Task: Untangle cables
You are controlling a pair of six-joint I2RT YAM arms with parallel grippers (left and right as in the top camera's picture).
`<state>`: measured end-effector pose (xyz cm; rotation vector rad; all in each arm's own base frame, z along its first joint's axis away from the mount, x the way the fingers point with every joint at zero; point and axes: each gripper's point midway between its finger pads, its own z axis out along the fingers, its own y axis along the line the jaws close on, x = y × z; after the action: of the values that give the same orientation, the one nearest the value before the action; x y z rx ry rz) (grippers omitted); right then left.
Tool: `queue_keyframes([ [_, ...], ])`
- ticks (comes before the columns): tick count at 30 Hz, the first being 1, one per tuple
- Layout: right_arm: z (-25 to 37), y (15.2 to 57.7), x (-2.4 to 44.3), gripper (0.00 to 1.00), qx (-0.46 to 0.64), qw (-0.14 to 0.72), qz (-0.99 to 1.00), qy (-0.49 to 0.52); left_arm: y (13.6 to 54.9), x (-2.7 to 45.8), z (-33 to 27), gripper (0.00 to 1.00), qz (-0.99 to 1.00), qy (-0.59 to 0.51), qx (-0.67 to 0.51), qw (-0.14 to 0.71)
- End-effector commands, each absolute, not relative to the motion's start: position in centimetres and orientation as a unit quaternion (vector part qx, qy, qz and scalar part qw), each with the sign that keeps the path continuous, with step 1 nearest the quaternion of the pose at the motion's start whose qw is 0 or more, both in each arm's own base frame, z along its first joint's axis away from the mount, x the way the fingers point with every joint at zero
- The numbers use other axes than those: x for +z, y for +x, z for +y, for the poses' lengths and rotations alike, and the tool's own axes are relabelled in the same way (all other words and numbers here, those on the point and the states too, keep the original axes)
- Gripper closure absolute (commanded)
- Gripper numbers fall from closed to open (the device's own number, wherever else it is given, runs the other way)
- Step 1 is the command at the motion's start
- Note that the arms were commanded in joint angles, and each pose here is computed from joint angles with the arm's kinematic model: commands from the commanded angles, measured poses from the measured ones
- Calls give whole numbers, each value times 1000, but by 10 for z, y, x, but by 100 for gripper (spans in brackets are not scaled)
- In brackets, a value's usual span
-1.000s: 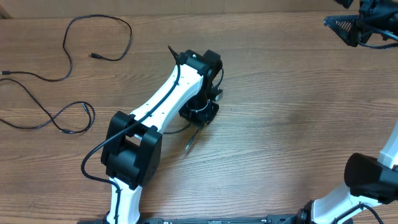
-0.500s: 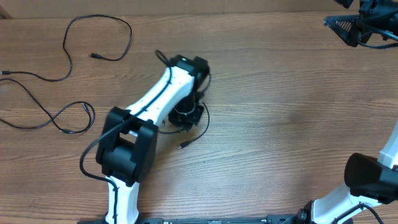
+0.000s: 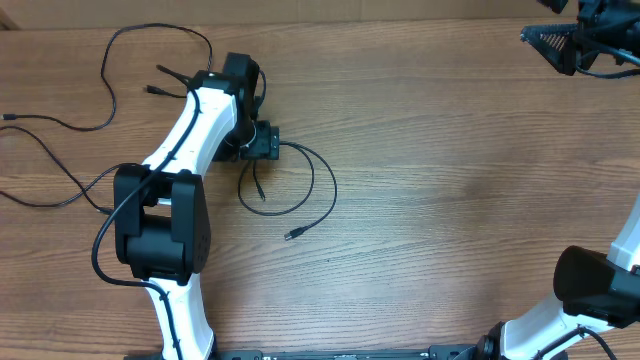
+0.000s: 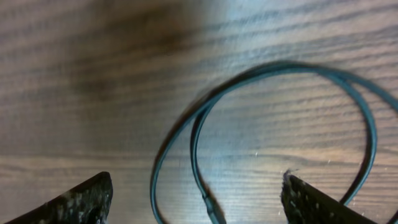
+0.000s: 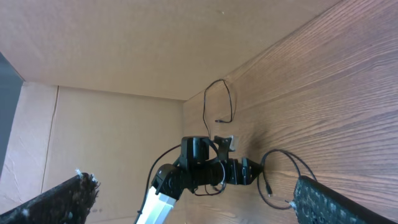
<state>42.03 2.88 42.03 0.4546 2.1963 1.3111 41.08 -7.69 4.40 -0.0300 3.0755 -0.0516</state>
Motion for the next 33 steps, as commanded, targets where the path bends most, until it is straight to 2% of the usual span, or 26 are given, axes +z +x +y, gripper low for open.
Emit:
queue_keyframes([
  [1, 27, 419, 424, 0, 483, 278, 814, 164, 419, 39, -84, 14, 996, 68, -15, 50],
  [7, 27, 419, 424, 0, 483, 278, 814, 164, 431, 37, -89, 15, 984, 164, -11, 73],
  [9, 27, 419, 424, 0, 483, 278, 814, 164, 434, 35, -89, 20, 979, 186, -10, 80],
  [13, 27, 419, 424, 0, 483, 278, 814, 164, 443, 27, -91, 24, 976, 197, -11, 91],
  [20, 27, 419, 424, 0, 483, 278, 814, 164, 433, -6, -92, 37, 973, 226, -16, 50],
  [24, 27, 419, 424, 0, 483, 278, 814, 164, 429, -21, -91, 71, 973, 226, -15, 33],
  [27, 27, 419, 424, 0, 483, 278, 814, 164, 428, -24, -88, 92, 974, 225, -8, 27],
  [28, 27, 419, 424, 0, 483, 278, 814, 164, 428, -24, -88, 96, 974, 225, -7, 27],
  [33, 27, 419, 424, 0, 483, 278, 814, 164, 423, -22, -88, 96, 976, 217, -9, 16],
])
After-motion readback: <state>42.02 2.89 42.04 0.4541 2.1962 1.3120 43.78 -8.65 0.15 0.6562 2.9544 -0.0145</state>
